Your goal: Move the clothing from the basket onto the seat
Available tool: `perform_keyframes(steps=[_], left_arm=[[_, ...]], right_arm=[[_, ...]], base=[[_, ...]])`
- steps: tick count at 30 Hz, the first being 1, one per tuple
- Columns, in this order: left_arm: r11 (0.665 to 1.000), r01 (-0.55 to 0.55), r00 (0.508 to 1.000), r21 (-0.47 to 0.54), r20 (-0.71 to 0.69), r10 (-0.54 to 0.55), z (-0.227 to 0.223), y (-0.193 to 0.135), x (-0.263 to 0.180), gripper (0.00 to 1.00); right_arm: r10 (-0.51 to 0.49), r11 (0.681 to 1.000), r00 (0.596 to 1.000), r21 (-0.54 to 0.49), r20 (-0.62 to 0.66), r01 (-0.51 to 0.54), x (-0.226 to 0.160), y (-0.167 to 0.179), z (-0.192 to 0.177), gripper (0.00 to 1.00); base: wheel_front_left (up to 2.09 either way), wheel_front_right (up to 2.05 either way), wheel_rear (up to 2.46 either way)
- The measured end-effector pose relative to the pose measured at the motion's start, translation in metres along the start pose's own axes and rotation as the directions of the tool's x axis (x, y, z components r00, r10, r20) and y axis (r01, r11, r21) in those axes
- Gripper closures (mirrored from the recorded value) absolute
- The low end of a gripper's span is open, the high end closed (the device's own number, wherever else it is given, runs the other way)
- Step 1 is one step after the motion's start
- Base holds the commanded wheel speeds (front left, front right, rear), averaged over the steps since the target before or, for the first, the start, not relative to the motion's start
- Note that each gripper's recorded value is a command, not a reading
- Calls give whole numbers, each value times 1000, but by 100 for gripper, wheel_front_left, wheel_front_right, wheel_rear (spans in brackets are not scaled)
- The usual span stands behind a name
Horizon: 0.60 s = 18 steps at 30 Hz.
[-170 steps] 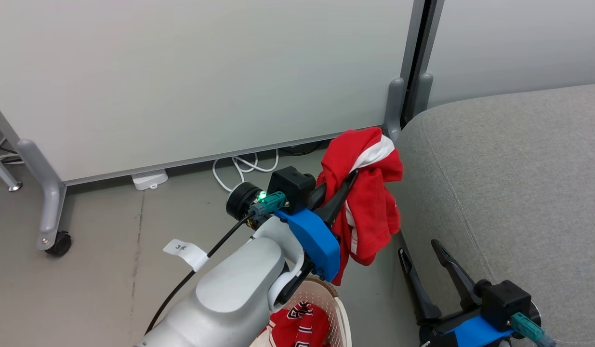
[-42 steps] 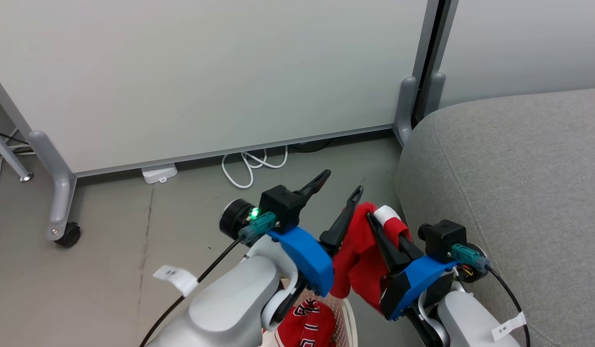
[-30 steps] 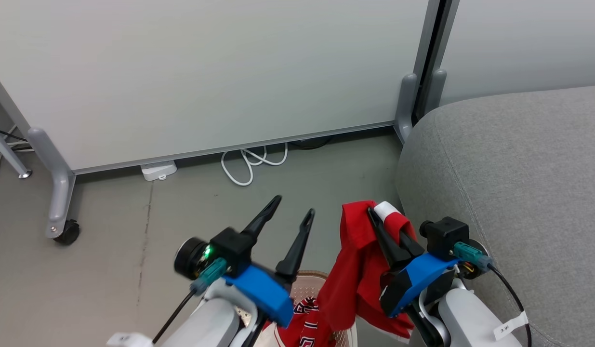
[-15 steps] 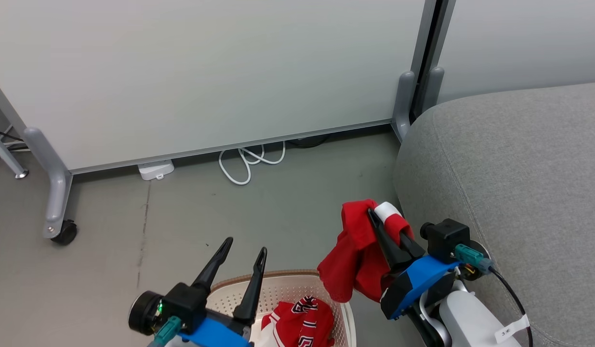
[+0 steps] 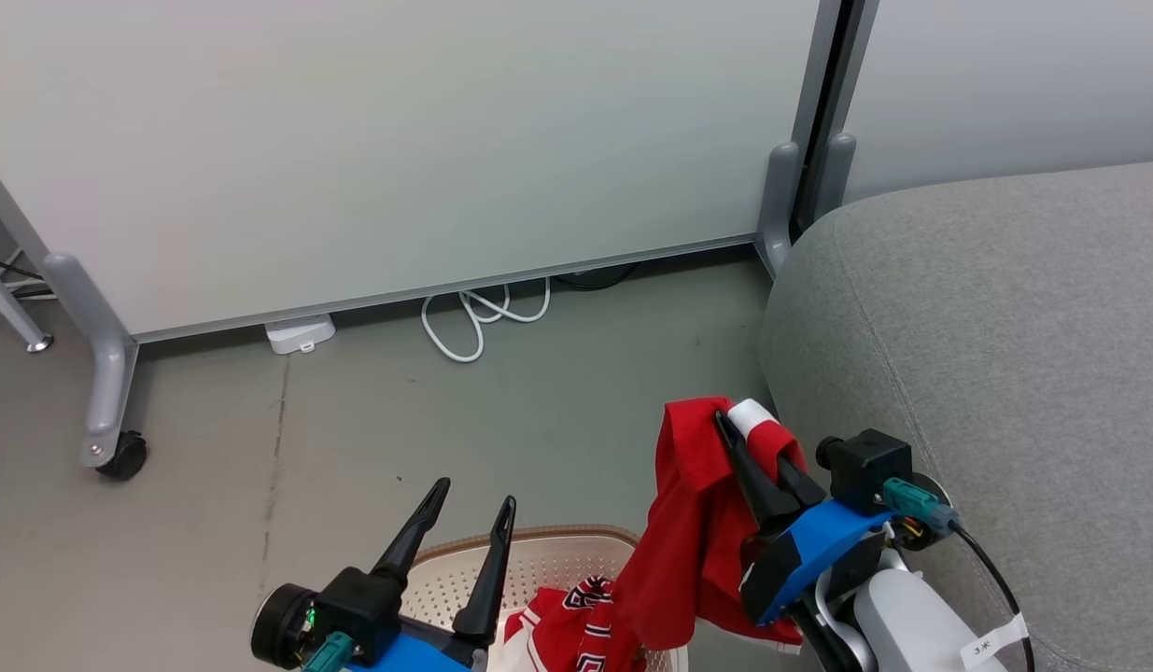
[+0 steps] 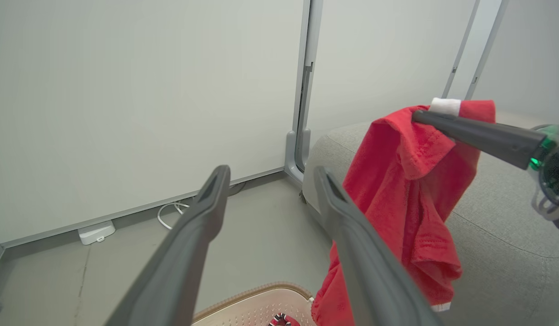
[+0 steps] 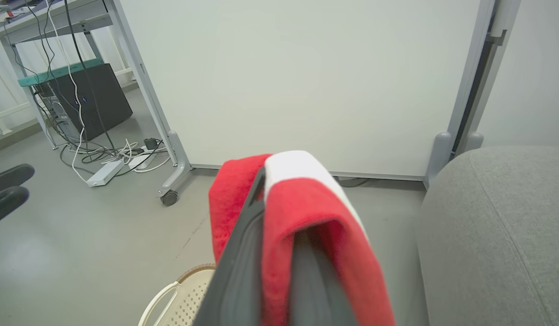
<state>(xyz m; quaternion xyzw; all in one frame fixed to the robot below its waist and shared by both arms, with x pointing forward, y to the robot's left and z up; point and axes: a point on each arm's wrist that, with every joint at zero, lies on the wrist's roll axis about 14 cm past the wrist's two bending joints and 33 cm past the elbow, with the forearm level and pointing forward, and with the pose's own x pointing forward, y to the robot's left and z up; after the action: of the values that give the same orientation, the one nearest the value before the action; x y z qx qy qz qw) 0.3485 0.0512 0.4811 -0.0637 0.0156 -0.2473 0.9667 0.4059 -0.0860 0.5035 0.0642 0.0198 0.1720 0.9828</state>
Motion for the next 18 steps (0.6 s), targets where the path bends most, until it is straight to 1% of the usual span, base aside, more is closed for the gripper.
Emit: perform_keyframes(steps=[9,18], left_arm=[[999,40,999,0,-6,-40,-2,-12,9,0],[990,142,990,-9,-11,-142,-4,-39,27,0]], right_arm=[[-39,999,999,2,10,39,-8,-12,3,100],[-121,993,992,3,21,121,-26,-38,6,100]], base=[[0,0,0],[0,0,0]])
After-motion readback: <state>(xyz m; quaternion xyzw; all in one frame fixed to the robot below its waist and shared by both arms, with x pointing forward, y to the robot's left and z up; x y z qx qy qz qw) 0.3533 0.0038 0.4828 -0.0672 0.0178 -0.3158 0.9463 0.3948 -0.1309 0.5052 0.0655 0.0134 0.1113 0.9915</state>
